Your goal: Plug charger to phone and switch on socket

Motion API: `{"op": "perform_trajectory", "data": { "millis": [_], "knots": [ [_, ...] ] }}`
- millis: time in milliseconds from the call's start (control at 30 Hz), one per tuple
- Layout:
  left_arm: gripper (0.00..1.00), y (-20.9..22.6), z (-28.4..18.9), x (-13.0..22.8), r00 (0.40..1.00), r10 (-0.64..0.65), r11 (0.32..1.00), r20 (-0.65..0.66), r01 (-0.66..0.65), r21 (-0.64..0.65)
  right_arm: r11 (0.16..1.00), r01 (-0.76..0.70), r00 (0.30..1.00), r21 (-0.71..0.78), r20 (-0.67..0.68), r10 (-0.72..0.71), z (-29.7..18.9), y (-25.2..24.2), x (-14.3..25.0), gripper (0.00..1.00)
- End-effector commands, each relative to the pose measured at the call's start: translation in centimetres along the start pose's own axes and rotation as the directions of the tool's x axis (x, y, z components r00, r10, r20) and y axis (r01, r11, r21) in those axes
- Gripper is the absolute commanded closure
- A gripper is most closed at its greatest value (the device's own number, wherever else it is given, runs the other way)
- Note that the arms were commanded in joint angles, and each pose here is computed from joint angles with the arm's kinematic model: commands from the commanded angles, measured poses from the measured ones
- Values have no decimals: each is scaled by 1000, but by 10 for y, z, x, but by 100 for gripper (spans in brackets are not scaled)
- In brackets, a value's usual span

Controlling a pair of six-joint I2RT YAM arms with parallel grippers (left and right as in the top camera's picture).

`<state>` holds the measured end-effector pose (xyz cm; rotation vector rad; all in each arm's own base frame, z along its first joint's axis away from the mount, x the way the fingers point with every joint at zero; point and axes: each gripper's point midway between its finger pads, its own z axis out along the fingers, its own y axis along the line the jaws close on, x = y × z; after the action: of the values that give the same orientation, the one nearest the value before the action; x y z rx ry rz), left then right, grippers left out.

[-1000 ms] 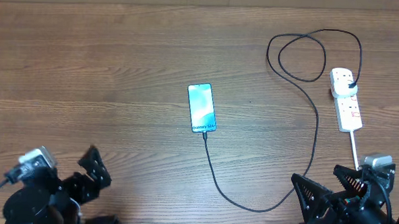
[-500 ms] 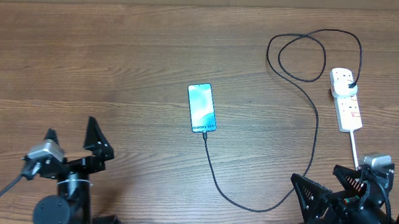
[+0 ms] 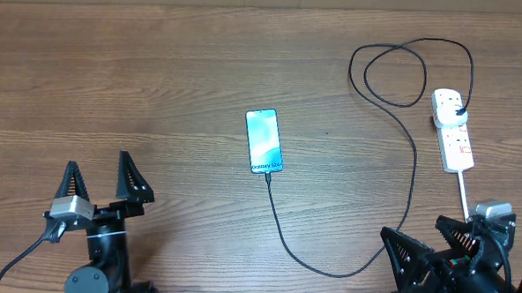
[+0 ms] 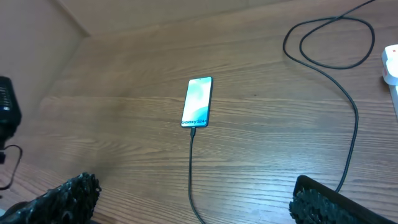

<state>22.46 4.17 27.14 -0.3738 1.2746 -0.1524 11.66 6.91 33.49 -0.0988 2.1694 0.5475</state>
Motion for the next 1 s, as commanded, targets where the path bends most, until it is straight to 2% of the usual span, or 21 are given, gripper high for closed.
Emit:
{"op": "perform_trajectory", "data": {
  "millis": [0,100,267,467,500,533,967],
  "knots": [
    [1,17,1,27,1000,-16,999,-22,15,-43,1000,8,1000,3,1,-8,0,0,-1,0],
    [0,20,1,46,998,-53,998,-33,52,-28,1000,8,1000,3,1,-8,0,0,-1,0],
    [0,30,0,64,993,-53,996,-108,45,-75,1000,8,1000,3,1,-8,0,0,-1,0],
    [0,42,-11,109,955,-46,992,-293,10,-123,1000,8,1000,3,1,-8,0,0,-1,0],
    [1,37,-11,110,952,13,996,-307,-38,-76,1000,8,1000,3,1,-8,0,0,-1,0],
    [0,36,-11,111,951,19,997,-310,-43,-71,1000,8,1000,3,1,-8,0,0,-1,0],
    [0,37,-11,110,951,19,996,-308,-45,-76,1000,8,1000,3,1,-8,0,0,-1,0]
  ]
}}
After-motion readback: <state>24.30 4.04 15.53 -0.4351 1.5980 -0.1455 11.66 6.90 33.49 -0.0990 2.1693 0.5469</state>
